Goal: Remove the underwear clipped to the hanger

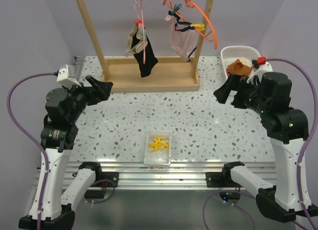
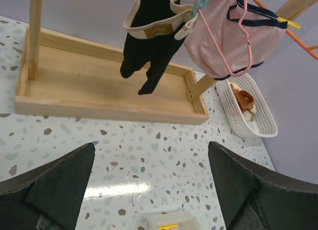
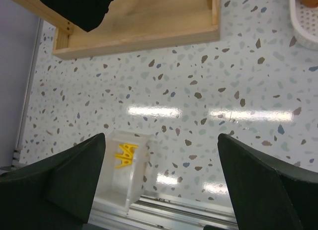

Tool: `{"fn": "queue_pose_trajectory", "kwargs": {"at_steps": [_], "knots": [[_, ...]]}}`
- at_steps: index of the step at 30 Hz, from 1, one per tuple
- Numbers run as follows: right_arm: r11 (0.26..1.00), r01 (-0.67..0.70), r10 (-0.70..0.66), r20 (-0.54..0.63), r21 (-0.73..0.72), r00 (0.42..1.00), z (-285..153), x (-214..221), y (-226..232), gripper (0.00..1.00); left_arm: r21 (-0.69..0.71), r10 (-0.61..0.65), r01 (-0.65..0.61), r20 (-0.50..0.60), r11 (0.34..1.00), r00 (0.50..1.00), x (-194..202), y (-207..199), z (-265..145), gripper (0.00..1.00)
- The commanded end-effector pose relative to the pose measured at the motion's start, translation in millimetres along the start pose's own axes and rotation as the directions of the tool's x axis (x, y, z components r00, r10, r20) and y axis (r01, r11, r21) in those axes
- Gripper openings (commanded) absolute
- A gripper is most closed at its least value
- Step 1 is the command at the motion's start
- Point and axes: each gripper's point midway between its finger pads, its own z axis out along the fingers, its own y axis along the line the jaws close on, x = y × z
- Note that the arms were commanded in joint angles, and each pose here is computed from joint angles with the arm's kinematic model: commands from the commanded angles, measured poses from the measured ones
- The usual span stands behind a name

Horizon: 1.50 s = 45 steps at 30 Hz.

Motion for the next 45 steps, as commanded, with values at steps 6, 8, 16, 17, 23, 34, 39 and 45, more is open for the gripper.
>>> {"fn": "queue_pose_trajectory", "kwargs": {"at_steps": [6,8,16,17,23,34,39,45], "knots": [[0.977,0.193,-0.206,0.171,0.091,0.964,18,-88,3,0.98,0.143,-0.002,0.015,-0.085,0.99,0.996,11,-29,-13,1.0],[0.963,0.259,-0.27,0.184,0.078,0.945,36,-104,9,0.98,0.165,0.015,-0.001,-0.081,0.986,0.997,10,-33,-16,1.0],[0.898,0.436,-0.389,0.354,-0.063,0.851,71,-153,54,0.98,0.194,0.052,-0.037,-0.073,0.98,0.996,9,-38,-19,1.0],[0.894,0.441,-0.388,0.365,-0.072,0.846,75,-160,58,0.98,0.196,0.055,-0.04,-0.071,0.98,0.996,8,-38,-19,1.0],[0.883,0.452,-0.37,0.403,-0.128,0.837,110,-183,75,0.98,0.188,0.073,-0.058,-0.074,0.981,0.995,11,-35,-18,1.0],[0.899,0.411,-0.327,0.393,-0.15,0.86,161,-204,81,0.78,0.158,0.105,-0.091,-0.084,0.983,0.991,18,-27,-18,1.0],[0.894,0.406,-0.32,0.364,-0.19,0.875,164,-198,86,0.41,0.161,0.108,-0.093,-0.088,0.983,0.99,21,-26,-18,1.0],[0.899,0.381,-0.316,0.281,-0.215,0.906,166,-176,86,0.19,0.168,0.124,-0.108,-0.087,0.98,0.988,21,-27,-18,1.0]]}}
